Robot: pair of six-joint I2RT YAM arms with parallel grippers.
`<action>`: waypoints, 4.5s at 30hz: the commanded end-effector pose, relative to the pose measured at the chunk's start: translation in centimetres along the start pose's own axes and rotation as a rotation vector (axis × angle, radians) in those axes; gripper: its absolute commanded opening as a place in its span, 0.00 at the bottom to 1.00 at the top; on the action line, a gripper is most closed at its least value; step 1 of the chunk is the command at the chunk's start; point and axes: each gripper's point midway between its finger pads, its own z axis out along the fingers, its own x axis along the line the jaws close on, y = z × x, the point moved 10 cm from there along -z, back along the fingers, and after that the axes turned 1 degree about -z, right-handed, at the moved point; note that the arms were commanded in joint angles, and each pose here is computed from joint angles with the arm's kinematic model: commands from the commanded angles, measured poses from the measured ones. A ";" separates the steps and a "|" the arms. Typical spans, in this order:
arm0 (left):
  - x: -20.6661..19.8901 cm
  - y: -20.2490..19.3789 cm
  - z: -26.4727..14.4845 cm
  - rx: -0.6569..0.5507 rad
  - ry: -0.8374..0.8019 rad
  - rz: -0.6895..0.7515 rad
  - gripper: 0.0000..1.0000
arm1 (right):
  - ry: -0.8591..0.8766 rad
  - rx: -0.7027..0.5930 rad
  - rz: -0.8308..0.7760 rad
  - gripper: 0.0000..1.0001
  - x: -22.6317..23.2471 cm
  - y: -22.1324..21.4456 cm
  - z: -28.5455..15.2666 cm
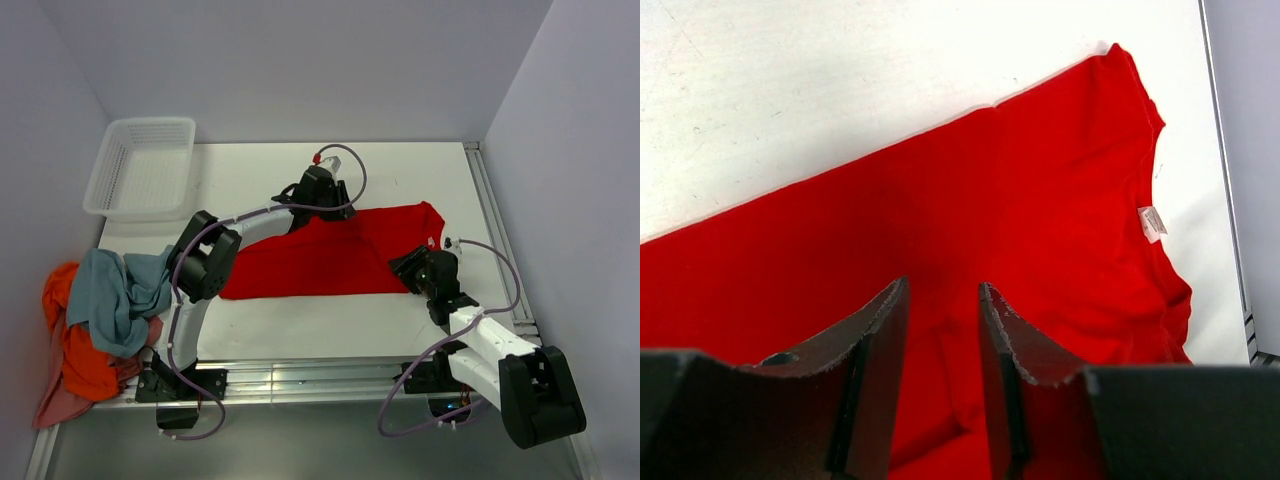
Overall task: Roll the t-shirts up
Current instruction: Fold the tshirt
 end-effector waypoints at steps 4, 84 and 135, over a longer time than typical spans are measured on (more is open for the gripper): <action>-1.3 1.3 -0.6 -0.040 -0.037 0.014 0.39 | 0.086 -0.048 -0.022 0.52 0.8 0.4 0.4; -9.3 -6.5 0.7 0.093 -0.206 0.276 0.50 | -0.003 -0.069 0.212 0.43 0.5 10.0 3.6; -12.2 -10.5 7.5 0.137 -0.084 0.432 0.46 | 0.058 -0.459 0.189 0.41 1.4 11.3 -3.5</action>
